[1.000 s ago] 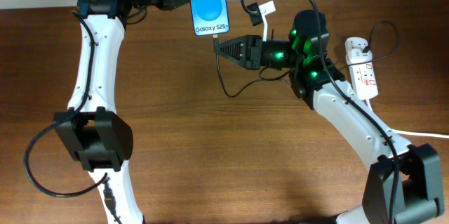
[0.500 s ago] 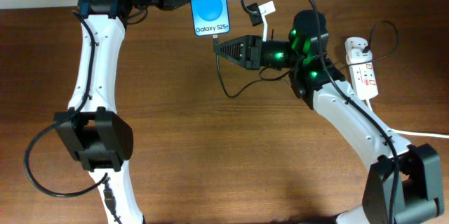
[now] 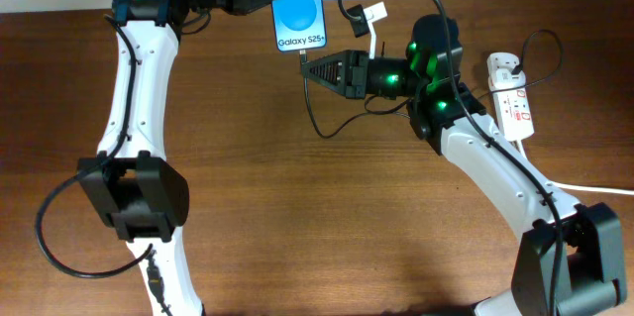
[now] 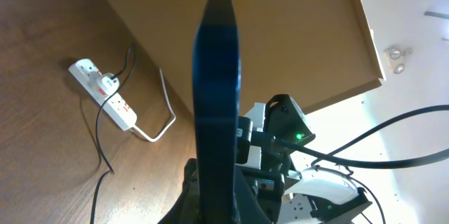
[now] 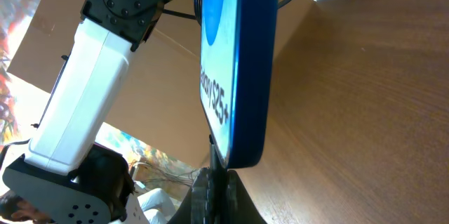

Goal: Plug charger to phone and switch on socket
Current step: 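Push the USB-C plug into the phone's bottom port with the right gripper, then lower the phone flat onto the table with the left gripper and release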

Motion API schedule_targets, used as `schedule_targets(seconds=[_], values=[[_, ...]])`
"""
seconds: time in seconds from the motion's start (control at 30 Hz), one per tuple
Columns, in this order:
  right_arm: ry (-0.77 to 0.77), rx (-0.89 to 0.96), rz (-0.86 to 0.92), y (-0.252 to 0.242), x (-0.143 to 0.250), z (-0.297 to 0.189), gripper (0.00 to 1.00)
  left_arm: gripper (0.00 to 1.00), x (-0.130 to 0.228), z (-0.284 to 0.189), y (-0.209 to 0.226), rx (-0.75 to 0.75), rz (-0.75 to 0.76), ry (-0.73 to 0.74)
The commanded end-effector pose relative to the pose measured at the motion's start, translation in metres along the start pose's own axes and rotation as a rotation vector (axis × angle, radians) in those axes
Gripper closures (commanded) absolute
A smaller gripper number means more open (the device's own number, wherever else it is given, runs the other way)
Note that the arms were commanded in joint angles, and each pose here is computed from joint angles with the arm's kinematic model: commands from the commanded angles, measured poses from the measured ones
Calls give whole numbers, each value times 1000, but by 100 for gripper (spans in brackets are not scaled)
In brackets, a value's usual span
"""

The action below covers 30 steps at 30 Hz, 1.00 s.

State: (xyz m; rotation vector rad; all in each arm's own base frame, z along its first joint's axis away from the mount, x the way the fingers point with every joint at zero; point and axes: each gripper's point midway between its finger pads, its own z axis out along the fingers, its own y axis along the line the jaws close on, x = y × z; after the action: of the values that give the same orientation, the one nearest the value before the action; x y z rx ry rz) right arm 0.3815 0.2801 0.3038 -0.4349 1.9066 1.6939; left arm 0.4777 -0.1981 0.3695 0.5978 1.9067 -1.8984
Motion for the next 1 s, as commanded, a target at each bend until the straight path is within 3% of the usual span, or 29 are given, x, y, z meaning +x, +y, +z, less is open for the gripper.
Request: schedule_targets(seconds=[0.0,0.97], values=[[-12,-11,-36,13,-6,0,96,100,2,3,-8,32,8,22],[-22,-39,-37,19,-19,-14,96,100,3,7,-9,37,18,30]])
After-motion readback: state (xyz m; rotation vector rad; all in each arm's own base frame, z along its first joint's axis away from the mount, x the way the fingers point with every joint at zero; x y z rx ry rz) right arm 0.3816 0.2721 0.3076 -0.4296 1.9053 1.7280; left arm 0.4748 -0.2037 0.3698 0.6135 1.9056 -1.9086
